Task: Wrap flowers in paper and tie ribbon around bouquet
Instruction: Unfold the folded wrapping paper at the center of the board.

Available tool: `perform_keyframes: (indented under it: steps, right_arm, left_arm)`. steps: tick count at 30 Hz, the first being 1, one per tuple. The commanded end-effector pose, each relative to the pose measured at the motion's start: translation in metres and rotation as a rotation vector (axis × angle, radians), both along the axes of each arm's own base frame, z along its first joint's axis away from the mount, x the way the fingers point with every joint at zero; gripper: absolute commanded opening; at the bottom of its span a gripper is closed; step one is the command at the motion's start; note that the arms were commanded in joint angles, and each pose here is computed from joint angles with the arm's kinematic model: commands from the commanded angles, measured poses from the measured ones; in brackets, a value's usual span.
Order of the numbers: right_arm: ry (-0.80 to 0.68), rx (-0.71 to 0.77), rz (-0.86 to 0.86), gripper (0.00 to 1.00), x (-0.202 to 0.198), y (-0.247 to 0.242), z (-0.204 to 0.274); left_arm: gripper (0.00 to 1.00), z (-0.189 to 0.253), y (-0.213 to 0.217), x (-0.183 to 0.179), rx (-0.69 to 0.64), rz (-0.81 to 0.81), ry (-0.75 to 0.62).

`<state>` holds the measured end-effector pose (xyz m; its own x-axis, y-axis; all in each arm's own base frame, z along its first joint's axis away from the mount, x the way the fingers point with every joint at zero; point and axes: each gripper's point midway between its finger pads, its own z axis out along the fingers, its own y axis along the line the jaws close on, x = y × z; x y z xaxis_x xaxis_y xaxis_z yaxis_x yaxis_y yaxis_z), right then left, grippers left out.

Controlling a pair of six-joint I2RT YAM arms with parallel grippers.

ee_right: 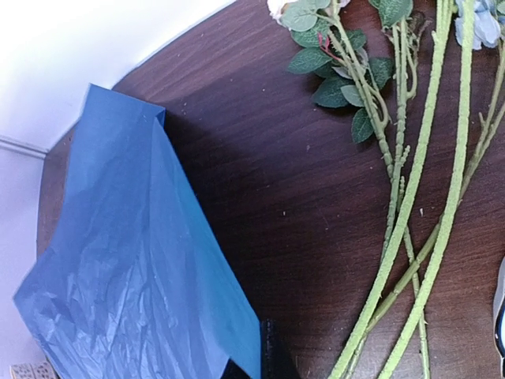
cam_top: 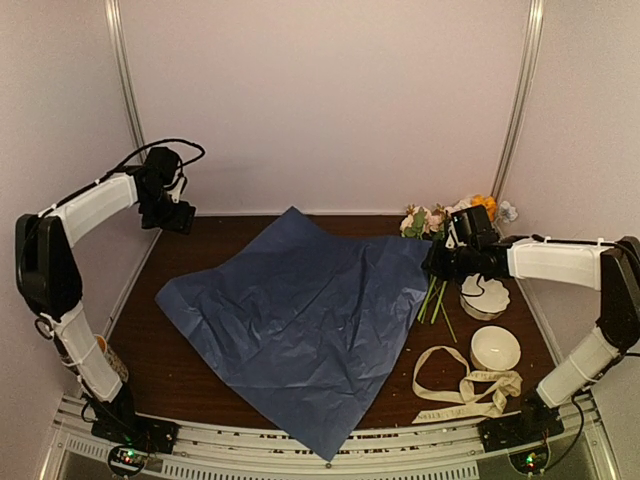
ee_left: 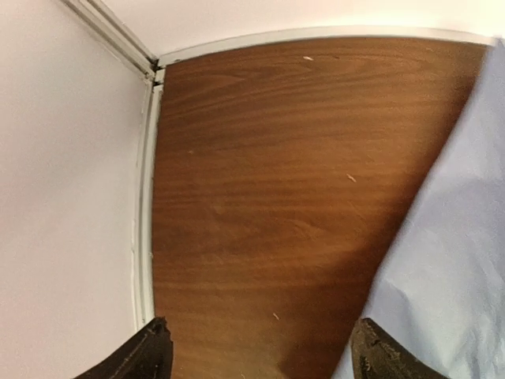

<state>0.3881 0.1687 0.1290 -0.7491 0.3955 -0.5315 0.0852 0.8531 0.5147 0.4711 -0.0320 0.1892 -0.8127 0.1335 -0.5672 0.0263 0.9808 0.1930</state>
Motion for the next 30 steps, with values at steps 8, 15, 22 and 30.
perform_keyframes:
  steps: [8, 15, 22, 30]
  right_arm:
    - [-0.003, 0.045, -0.094, 0.00, -0.002, -0.007, -0.019]
    - [-0.035, 0.032, -0.169, 0.00, -0.005, -0.015, -0.021]
    - [-0.041, -0.001, -0.166, 0.00, -0.006, -0.013, -0.023]
    - [-0.041, -0.153, -0.169, 0.24, 0.012, -0.042, 0.007]
  left_arm:
    - [0.70, -0.131, -0.074, -0.149, -0.112, -0.101, 0.315]
    - [0.68, -0.163, -0.077, -0.143, -0.122, -0.075, 0.343]
    - [0.68, -0.192, -0.077, -0.118, -0.085, -0.069, 0.411]
    - [0.68, -0.170, -0.056, -0.086, -0.051, -0.038, 0.339]
